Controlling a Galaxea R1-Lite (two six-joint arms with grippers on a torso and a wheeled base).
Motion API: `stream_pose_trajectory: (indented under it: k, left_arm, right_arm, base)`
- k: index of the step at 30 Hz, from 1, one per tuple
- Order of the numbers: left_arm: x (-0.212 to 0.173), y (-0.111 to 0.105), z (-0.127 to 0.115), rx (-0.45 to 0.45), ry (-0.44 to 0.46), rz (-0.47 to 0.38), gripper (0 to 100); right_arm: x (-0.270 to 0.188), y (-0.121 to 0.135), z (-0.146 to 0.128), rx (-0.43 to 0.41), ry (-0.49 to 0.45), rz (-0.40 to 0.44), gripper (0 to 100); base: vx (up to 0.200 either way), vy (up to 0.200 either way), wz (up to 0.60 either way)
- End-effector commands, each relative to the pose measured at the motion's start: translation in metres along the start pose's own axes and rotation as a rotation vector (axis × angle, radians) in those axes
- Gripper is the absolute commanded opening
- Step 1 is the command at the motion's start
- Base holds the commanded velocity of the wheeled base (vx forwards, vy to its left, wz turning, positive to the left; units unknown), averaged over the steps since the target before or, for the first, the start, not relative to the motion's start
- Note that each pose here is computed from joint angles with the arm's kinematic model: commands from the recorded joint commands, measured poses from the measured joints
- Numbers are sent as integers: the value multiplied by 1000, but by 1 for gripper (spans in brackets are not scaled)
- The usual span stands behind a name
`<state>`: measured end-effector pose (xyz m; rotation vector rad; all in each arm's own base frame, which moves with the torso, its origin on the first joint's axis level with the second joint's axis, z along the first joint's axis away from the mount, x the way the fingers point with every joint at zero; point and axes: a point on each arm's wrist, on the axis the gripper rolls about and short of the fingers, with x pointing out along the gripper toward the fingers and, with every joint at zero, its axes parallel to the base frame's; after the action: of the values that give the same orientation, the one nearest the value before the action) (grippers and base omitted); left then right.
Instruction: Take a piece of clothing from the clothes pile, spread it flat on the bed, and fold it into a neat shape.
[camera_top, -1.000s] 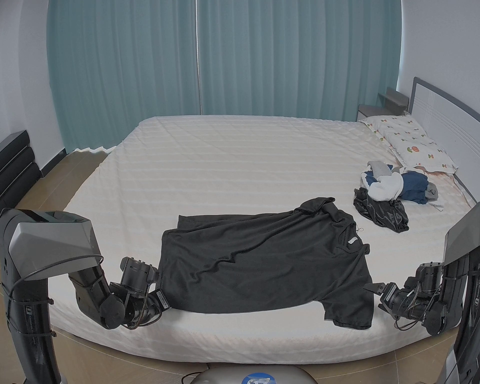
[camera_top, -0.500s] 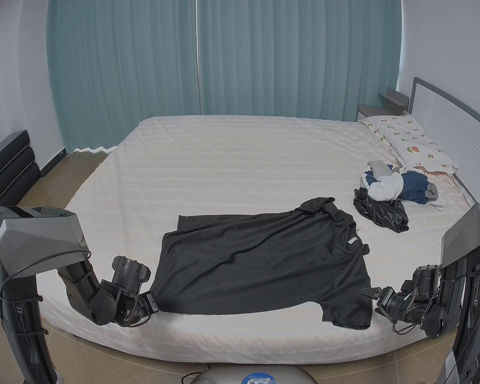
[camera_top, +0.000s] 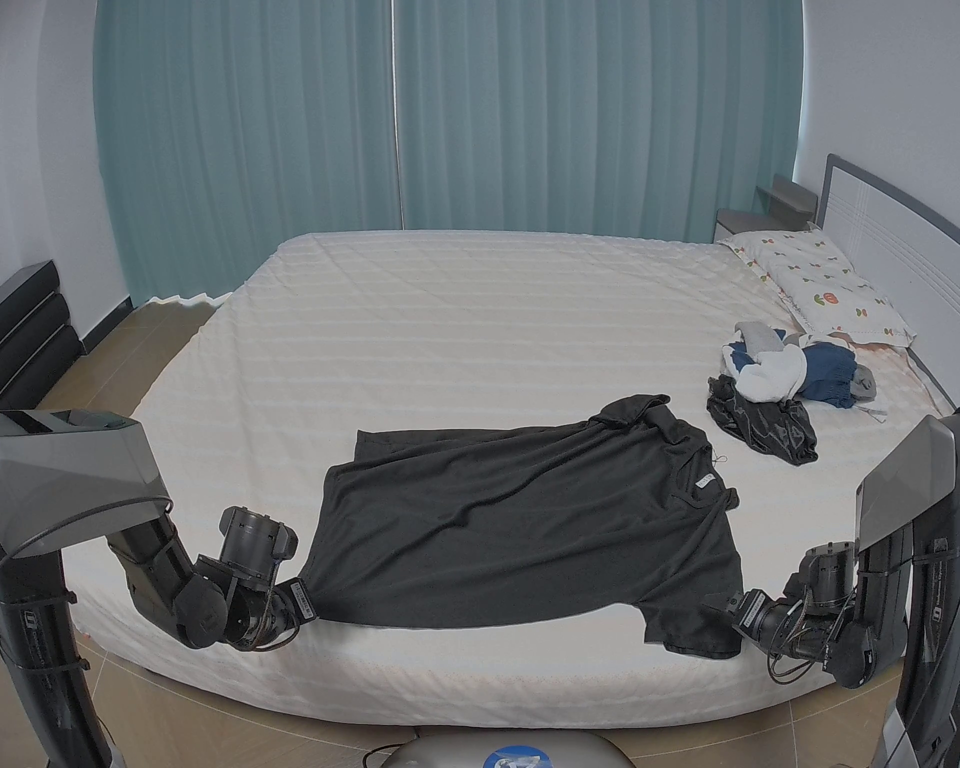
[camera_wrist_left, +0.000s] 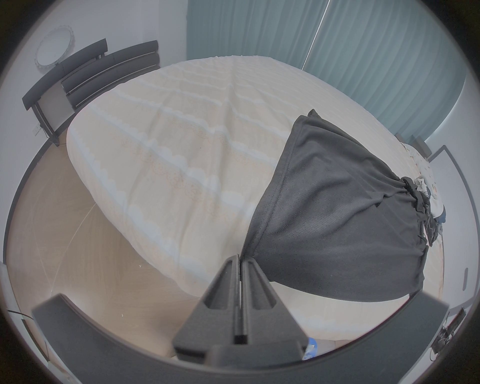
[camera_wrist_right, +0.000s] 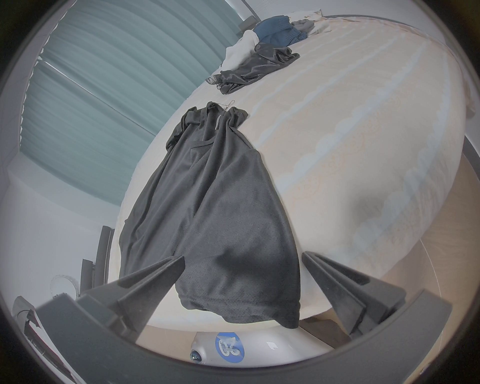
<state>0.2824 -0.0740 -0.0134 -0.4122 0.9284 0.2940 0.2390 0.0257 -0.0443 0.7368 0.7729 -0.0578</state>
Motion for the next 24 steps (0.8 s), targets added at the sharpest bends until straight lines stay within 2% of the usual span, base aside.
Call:
stream_pose_trajectory:
  k: [1,8,9,13,16,23,24]
  left_arm:
    - [1,0,0,0,1,0,0]
    - [1,0,1,-5,0,-3,0]
    - [1,0,1,-5,1,-4,0]
    - [1,2,3,-14,-5,-1,0]
    - [0,3,6,-23,-10,-2,0]
    - [-1,4,6,-17,-7,0,0]
    - [-1,4,5,-6,-5,1,0]
  right_arm:
    - [3,0,-2,-5,5,2,100]
    - [9,2,-6,-24,15,10,100]
    - [10,3,-7,-31,20,10,0]
    - [-2,0,-9,-79,14,-29,0]
    - [-13,-9,-13,-160,49,-72,0]
    - [-28,-17,-1,-205,12,-109,0]
    - [-32,-23,2,-217,20,-142,0]
  base:
    - [0,0,0]
    - [0,0,0]
    - [0,0,0]
    - [0,0,0]
    - [0,0,0]
    - [0,0,0]
    - [0,0,0]
